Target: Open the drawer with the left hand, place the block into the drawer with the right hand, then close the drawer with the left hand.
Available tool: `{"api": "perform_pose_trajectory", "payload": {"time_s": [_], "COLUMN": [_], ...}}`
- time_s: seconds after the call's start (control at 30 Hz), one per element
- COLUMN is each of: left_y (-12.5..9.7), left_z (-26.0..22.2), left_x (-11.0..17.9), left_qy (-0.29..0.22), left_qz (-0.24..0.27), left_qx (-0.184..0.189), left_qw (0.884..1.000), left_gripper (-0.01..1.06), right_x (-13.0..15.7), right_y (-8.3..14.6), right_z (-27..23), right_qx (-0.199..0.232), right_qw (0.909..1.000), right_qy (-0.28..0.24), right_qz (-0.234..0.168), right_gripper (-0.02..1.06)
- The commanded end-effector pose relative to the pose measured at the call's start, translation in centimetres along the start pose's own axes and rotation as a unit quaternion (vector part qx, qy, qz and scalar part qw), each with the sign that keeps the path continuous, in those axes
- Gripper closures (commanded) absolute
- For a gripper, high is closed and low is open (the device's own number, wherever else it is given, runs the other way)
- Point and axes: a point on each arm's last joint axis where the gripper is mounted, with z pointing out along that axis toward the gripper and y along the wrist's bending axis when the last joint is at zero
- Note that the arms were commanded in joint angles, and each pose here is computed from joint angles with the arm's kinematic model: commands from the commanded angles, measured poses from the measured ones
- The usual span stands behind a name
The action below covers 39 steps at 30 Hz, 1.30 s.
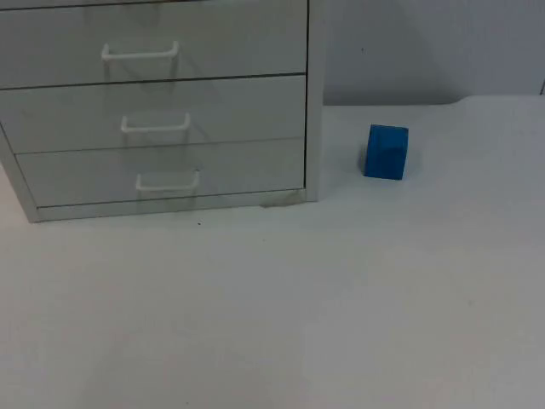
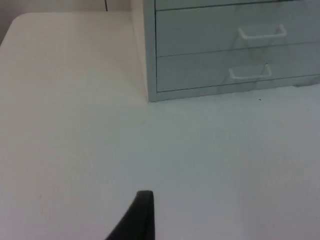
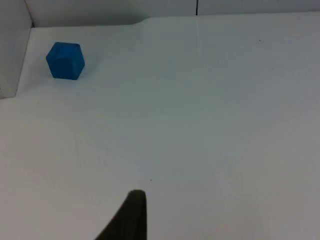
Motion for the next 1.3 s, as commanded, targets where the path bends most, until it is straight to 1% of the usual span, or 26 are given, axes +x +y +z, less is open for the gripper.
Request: {"api": "perform_pose_trajectory", "payload": {"time_s": [0.0, 0.07, 0.13, 0.2, 0.23, 0.3, 0.37, 0.4, 0.47, 0.53, 0.57, 0.7, 0.77, 0.83, 0.93, 0.97, 1.07, 1.27], "left_y": [-0.1, -0.1, -0.2, -0.2, -0.2, -0.1, 0.0, 0.0, 0.0, 0.1, 0.1, 0.2, 0.3, 0.4, 0.4, 0.4, 0.5, 0.5], "left_z": [0.1, 0.2, 0.6, 1.5, 1.5, 2.6, 4.0, 4.0, 5.8, 7.2, 7.2, 9.7, 10.0, 11.1, 12.1, 12.1, 12.9, 13.2], "left_x": [-0.2, -0.5, -1.4, -2.4, -2.4, -3.1, -3.8, -3.8, -4.4, -4.8, -4.8, -5.2, -5.2, -5.2, -5.0, -5.0, -4.7, -4.6], "left_qy": [-0.002, 0.005, 0.014, 0.038, 0.038, 0.069, 0.107, 0.107, 0.141, 0.159, 0.159, 0.191, 0.198, 0.218, 0.247, 0.247, 0.271, 0.278], "left_qz": [-0.01, -0.015, -0.02, -0.024, -0.024, -0.028, -0.032, -0.032, -0.04, -0.046, -0.046, -0.051, -0.051, -0.054, -0.049, -0.049, -0.036, -0.027], "left_qx": [0.005, 0.008, 0.011, 0.011, 0.011, 0.011, 0.008, 0.008, 0.009, 0.01, 0.01, 0.009, 0.008, 0.006, 0.005, 0.005, 0.008, 0.011], "left_qw": [1.0, 1.0, 1.0, 0.999, 0.999, 0.997, 0.994, 0.994, 0.989, 0.986, 0.986, 0.98, 0.979, 0.974, 0.968, 0.968, 0.962, 0.96], "left_gripper": [0.0, 0.0, 0.0, 0.0, 0.0, 0.0, 0.0, 0.0, 0.0, 0.0, 0.0, 0.0, 0.0, 0.0, 0.0, 0.0, 0.0, 0.0], "right_x": [-0.4, -0.9, -2.2, -3.5, -3.5, -4.7, -5.8, -5.8, -6.4, -7.0, -7.0, -7.3, -7.2, -7.0, -6.8, -6.8, -6.6, -6.7], "right_y": [0.0, 0.0, 0.0, 0.1, 0.1, 0.2, 0.3, 0.3, 0.5, 0.7, 0.7, 0.9, 0.9, 1.0, 1.1, 1.1, 1.1, 1.1], "right_z": [-0.4, -0.3, 0.0, 0.6, 0.6, 1.7, 3.2, 3.2, 4.9, 7.1, 7.1, 10.2, 10.6, 12.1, 13.1, 13.1, 13.6, 13.7], "right_qx": [-0.002, -0.002, -0.002, -0.002, -0.002, -0.003, -0.003, -0.003, -0.005, -0.006, -0.006, -0.007, -0.007, -0.007, -0.007, -0.007, -0.008, -0.008], "right_qw": [0.9999, 1.0, 0.9999, 0.9998, 0.9998, 0.9995, 0.9986, 0.9986, 0.9973, 0.9945, 0.9945, 0.9881, 0.9868, 0.9803, 0.9754, 0.9754, 0.9725, 0.9738], "right_qy": [-0.009, -0.002, 0.01, 0.018, 0.018, 0.029, 0.05, 0.05, 0.071, 0.103, 0.103, 0.152, 0.16, 0.196, 0.219, 0.219, 0.232, 0.226], "right_qz": [-0.007, -0.008, -0.009, -0.01, -0.01, -0.012, -0.014, -0.014, -0.016, -0.018, -0.018, -0.02, -0.021, -0.023, -0.023, -0.023, -0.022, -0.022], "right_gripper": [0.0, 0.0, 0.0, 0.0, 0.0, 0.0, 0.0, 0.0, 0.01, 0.01, 0.01, 0.01, 0.01, 0.01, 0.01, 0.01, 0.01, 0.01]}}
